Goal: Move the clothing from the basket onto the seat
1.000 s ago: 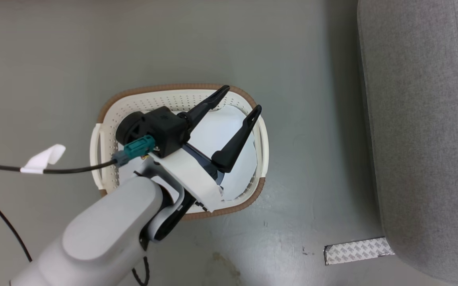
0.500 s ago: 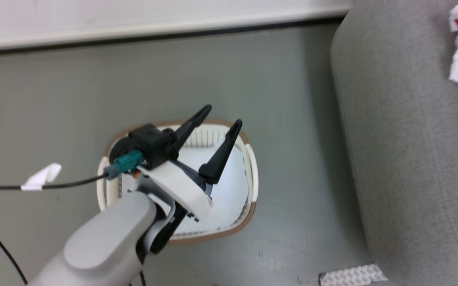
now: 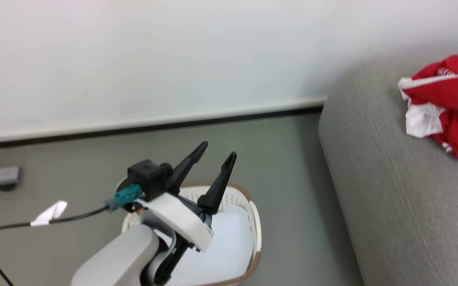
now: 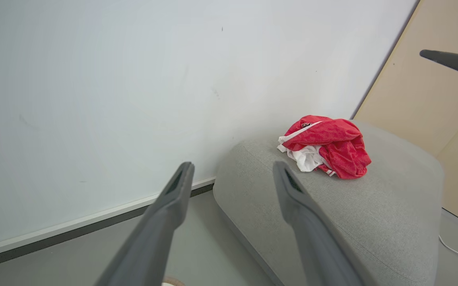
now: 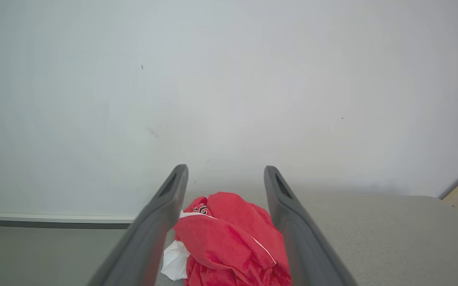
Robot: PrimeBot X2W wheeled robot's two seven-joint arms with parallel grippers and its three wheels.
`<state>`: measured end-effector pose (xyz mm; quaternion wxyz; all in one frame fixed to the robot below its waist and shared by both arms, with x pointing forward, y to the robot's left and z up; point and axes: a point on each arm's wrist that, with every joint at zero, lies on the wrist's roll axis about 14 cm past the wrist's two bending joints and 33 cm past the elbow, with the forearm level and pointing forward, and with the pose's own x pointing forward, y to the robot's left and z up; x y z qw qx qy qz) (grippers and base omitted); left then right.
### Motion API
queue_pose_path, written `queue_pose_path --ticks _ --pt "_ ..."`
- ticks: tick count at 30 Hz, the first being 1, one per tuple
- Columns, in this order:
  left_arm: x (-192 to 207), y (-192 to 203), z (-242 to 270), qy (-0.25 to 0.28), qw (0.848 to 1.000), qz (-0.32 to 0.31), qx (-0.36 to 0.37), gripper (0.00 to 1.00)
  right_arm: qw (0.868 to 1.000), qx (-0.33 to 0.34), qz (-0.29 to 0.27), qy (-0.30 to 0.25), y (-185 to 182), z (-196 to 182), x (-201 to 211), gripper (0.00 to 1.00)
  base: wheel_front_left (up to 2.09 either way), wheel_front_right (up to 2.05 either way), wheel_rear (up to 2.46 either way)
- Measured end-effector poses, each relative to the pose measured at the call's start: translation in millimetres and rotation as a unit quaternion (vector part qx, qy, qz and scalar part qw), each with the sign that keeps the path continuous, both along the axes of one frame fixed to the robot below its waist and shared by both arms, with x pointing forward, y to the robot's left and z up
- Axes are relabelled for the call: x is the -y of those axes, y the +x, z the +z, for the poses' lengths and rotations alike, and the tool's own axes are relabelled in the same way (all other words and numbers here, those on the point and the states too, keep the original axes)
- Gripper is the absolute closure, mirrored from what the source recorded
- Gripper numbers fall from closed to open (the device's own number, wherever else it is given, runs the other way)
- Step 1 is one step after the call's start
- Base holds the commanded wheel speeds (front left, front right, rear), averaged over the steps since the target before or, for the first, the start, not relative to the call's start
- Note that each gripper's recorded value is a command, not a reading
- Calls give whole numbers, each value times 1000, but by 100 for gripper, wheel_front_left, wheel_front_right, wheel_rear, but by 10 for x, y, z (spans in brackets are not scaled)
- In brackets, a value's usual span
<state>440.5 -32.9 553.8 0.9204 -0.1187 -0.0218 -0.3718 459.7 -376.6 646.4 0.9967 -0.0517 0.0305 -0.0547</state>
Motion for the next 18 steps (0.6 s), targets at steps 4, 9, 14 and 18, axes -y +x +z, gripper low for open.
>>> queue_pose_path --ticks 4,9,14,18 --pt "-115 -94 136 -4 1000 17 14 0 999 45 30 8 -56 182 -223 0 0 0 0" --pt "-454 -167 289 -18 997 70 25 0 992 94 80 37 -93 275 -641 0 0 0 0" --pt "-915 -187 355 -35 988 147 26 0 980 137 124 78 -140 257 -1063 0 0 0 0" --pt "-1284 -254 344 -40 977 209 26 0 977 139 133 91 -259 34 -1224 0 0 0 0"
